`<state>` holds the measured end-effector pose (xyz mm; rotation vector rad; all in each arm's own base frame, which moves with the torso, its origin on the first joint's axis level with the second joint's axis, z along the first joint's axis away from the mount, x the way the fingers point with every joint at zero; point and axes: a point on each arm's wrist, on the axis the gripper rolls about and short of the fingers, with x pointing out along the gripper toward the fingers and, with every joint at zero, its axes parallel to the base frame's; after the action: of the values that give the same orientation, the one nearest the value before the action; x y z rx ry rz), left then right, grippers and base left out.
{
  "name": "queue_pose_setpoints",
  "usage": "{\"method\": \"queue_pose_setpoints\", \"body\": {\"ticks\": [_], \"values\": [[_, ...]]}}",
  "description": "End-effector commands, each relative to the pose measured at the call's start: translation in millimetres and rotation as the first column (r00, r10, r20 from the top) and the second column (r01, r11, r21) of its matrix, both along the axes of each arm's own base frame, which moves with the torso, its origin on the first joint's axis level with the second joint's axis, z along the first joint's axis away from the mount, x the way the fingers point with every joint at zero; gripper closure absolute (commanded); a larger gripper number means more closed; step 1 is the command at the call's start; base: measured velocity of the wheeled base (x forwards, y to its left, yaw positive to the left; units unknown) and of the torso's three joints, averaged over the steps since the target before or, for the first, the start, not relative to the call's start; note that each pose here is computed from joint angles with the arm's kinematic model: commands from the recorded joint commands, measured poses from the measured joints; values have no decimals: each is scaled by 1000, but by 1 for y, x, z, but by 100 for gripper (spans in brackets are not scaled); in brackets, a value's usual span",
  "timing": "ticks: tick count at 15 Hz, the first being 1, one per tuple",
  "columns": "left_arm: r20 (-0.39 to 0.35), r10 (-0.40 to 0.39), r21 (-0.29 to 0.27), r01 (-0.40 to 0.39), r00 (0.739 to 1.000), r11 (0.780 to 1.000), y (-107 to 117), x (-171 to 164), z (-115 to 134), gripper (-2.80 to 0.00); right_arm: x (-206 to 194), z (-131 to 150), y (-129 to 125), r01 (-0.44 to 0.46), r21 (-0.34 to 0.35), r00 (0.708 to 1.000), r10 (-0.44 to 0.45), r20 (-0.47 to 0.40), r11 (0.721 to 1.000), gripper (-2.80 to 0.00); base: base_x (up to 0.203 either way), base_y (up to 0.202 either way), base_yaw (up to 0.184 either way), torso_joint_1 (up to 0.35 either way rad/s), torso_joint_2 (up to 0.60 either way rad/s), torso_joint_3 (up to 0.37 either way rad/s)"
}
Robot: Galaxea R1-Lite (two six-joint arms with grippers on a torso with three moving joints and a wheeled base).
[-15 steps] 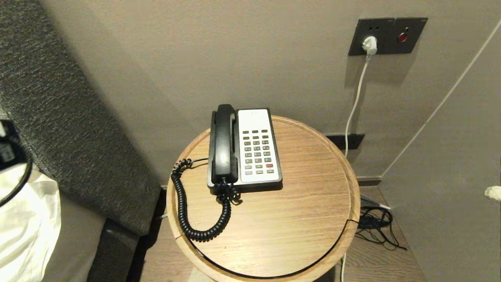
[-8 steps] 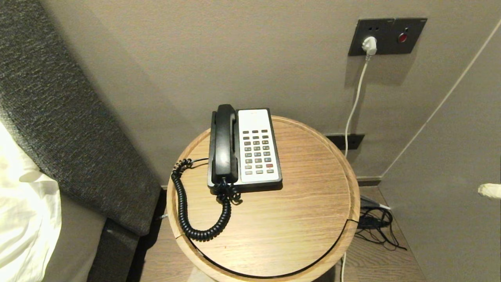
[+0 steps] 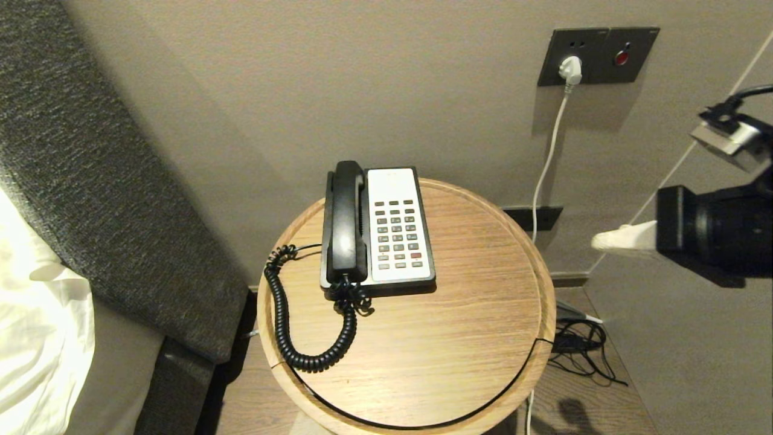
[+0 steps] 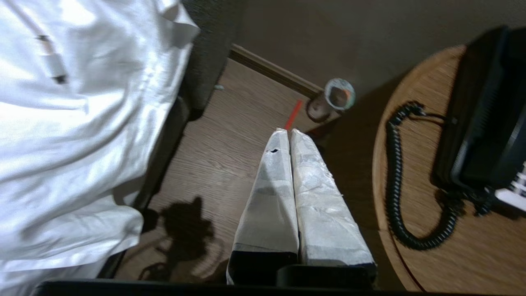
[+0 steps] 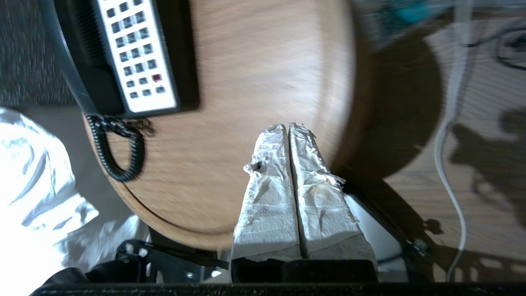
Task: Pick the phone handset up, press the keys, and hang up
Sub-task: End the call using the dial pad
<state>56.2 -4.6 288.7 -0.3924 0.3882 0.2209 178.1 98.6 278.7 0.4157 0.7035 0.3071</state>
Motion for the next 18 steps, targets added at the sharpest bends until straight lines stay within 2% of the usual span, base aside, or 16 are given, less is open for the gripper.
{"method": "queue_pose_setpoints", "body": {"ticks": [1,4,6,13,18], "values": [[-12,-60,-31,60,998,998,-2,3,1,0,44,-17,46,-65,-42,995,62,-82,997,0,0,0,0,0,0,0],[-12,-164,-81,163,986,983,-5,3,2,0,68,-21,73,-94,-46,992,90,-89,995,0,0,0,0,0,0,0],[20,-209,-109,210,978,972,-7,6,2,0,77,-26,86,-113,-50,989,107,-97,992,0,0,0,0,0,0,0],[-4,-211,-114,209,978,971,-7,9,-6,0,56,-26,125,-236,-32,967,232,-105,971,0,0,0,0,0,0,0],[-6,-206,-113,204,979,973,-7,8,-8,0,61,-33,136,-248,-39,963,242,-115,968,0,0,0,0,0,0,0]]}}
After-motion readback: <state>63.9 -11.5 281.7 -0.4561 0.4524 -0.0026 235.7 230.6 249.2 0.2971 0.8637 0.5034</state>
